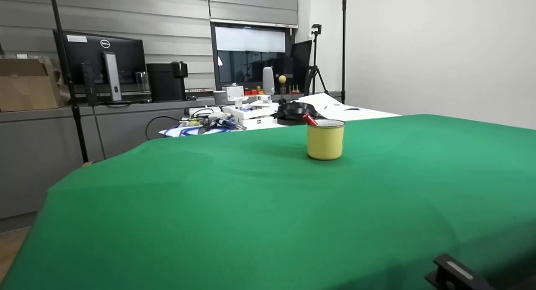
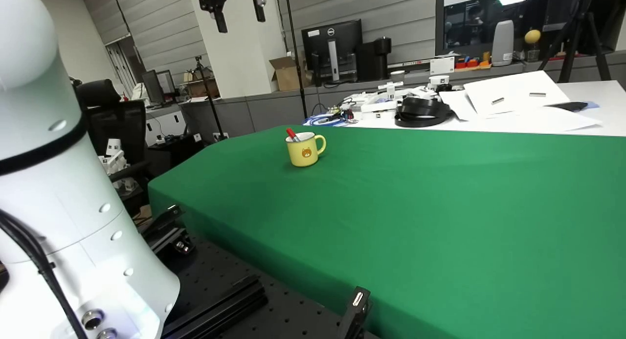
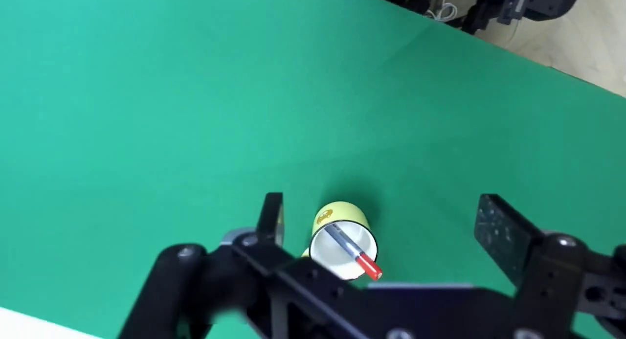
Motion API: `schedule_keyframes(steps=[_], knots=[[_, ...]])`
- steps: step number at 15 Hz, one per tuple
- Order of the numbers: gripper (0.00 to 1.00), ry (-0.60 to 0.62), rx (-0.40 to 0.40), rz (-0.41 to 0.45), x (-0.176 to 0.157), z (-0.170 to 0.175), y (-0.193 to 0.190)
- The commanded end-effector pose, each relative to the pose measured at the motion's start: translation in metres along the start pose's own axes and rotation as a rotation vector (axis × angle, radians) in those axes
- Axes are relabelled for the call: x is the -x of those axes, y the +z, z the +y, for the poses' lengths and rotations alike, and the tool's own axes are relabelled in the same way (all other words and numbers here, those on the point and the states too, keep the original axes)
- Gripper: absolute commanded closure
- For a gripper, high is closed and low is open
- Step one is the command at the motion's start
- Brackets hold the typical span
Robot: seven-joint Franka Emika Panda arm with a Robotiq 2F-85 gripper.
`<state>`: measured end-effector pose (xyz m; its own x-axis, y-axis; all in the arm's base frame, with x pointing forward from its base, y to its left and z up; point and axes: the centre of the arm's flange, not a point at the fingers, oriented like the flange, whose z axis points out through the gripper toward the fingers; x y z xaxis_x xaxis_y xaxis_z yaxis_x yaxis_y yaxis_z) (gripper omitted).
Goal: Remove the pen from the yellow cup
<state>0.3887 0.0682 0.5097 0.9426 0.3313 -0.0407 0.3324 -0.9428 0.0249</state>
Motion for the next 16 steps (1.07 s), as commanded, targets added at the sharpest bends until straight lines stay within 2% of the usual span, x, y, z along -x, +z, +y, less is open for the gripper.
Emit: schedule_keyframes(steps=[1, 6, 9, 10, 13, 16], knots=[[0.00, -0.181, 0.091, -0.033, -0.074, -0.004, 0.021], [0.00, -0.447, 0.203, -0.092, -0.155, -0.037, 0.064], [0.00, -0.585, 0.297, -0.156, -0.191, -0.057, 0.086], [0.00, -0.516, 0.249, -0.120, -0.153, -0.051, 0.088], [0.00, -0.569, 0.276, -0.147, -0.176, -0.060, 0.103], [0.00, -0.576, 0.277, -0.149, -0.179, -0.059, 0.100]])
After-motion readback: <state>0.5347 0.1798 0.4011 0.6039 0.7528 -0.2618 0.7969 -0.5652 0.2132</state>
